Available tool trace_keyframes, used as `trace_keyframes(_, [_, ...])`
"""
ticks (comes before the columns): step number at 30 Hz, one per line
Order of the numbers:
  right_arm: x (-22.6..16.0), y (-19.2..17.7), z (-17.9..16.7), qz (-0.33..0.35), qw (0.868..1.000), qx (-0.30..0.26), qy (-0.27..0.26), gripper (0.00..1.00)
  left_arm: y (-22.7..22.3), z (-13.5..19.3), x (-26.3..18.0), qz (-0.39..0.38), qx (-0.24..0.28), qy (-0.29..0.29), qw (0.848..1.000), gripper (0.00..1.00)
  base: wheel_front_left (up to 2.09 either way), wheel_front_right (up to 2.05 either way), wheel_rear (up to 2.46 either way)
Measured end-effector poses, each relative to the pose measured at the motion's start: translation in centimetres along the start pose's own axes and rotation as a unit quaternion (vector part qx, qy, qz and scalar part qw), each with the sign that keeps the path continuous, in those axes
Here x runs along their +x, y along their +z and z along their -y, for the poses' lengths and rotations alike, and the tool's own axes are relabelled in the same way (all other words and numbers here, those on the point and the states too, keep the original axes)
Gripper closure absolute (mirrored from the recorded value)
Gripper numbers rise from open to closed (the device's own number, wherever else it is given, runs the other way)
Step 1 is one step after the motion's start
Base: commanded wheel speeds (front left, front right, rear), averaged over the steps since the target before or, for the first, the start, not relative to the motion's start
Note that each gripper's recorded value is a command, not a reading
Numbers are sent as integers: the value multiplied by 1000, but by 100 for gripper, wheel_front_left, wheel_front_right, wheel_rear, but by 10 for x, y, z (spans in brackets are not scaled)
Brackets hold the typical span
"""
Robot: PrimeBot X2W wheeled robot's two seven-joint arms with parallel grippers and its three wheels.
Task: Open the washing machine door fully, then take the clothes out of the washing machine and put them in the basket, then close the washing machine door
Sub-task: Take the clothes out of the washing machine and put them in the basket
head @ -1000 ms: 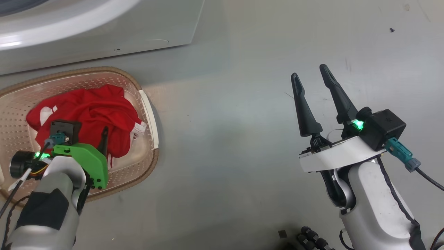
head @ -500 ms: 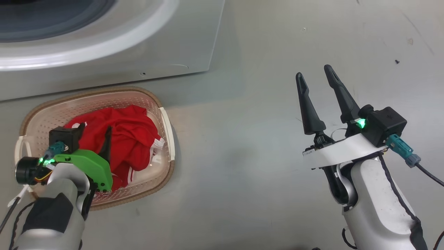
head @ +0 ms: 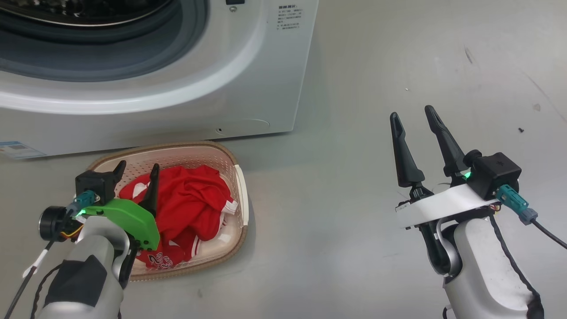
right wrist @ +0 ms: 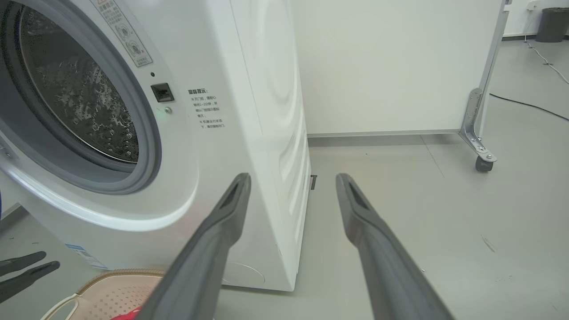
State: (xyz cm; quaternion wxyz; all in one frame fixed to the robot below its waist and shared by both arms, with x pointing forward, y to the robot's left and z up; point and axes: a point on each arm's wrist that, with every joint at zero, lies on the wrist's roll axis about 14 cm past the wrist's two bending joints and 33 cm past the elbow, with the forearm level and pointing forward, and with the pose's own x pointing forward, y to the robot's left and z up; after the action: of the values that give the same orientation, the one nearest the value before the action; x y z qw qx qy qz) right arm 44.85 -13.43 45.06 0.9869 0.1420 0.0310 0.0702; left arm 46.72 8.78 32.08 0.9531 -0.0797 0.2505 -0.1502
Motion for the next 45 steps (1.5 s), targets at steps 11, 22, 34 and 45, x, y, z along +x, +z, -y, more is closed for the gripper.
trace_keyframes(11, [-14, 16, -18, 18, 1000, 5, 18, 0, 63, -4, -37, 100, -5, 15, 995, 0, 0, 0, 0])
trace_keyframes(22, [-40, 23, -36, 22, 999, 8, 37, 0, 91, -3, -93, 175, -26, 32, 984, 0, 0, 0, 0])
trace_keyframes(34, [-66, 39, -55, 45, 997, 6, 61, 0, 90, -12, -149, 220, -43, 66, 972, 0, 0, 0, 0])
trace_keyframes(45, [-73, 44, -51, 54, 997, 6, 55, 0, 83, -5, -163, 229, -48, 66, 970, 0, 0, 0, 0])
